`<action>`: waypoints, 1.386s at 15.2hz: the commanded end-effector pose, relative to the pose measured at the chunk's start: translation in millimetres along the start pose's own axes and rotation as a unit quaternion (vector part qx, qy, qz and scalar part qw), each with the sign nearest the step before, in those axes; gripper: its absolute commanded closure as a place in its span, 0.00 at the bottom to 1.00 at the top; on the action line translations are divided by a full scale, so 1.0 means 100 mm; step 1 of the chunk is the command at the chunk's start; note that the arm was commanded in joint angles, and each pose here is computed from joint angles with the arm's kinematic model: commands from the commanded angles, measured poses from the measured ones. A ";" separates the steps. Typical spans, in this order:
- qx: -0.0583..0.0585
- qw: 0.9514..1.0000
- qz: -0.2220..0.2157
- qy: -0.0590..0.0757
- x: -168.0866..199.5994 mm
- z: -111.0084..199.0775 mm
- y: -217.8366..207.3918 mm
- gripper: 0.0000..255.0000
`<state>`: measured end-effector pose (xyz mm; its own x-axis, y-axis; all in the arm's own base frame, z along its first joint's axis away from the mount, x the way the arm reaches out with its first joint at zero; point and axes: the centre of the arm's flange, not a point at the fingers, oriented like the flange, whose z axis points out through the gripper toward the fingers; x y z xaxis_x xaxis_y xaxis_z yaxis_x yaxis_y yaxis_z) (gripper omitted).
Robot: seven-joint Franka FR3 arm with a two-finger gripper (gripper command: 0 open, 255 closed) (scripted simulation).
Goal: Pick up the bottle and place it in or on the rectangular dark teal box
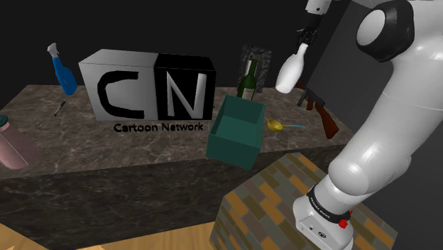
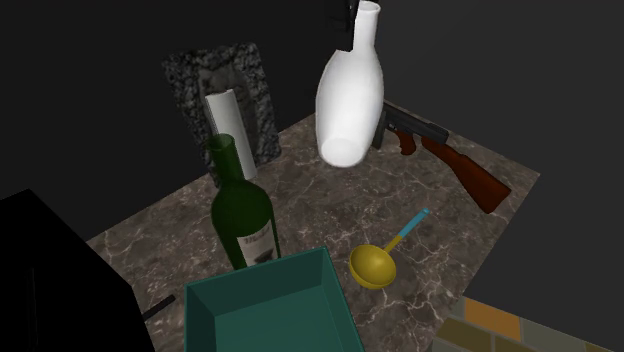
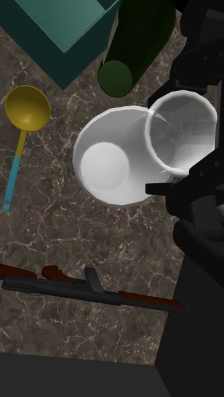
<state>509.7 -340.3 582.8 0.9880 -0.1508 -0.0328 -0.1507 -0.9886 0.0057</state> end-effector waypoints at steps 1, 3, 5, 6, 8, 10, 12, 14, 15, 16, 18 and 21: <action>0.000 1.000 0.000 0.000 0.00 -0.12 0.00 1.00; 0.000 1.000 0.000 0.000 0.00 -0.23 0.00 1.00; 0.000 1.000 0.000 0.000 -0.01 -0.33 0.00 1.00; 0.000 1.000 0.000 0.000 -0.01 -0.38 0.00 1.00; 0.000 1.000 0.000 0.000 -0.01 -0.49 0.00 1.00; 0.000 1.000 0.000 0.000 -0.05 -0.57 -0.12 1.00; 0.000 1.000 0.000 0.000 -0.13 -0.63 -0.36 1.00; 0.000 1.000 0.000 0.000 -0.20 -0.69 -0.61 1.00; 0.000 1.000 0.000 0.000 -0.24 -0.72 -0.73 1.00; 0.000 1.000 0.000 0.000 -0.28 -0.76 -0.85 1.00; 0.000 1.000 0.000 0.000 -0.35 -0.82 -1.10 1.00; 0.000 1.000 0.000 0.000 -0.47 -0.91 -1.47 1.00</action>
<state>490.5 -201.5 668.4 0.9883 -0.1490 -0.0329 -0.1489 -0.9888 0.0052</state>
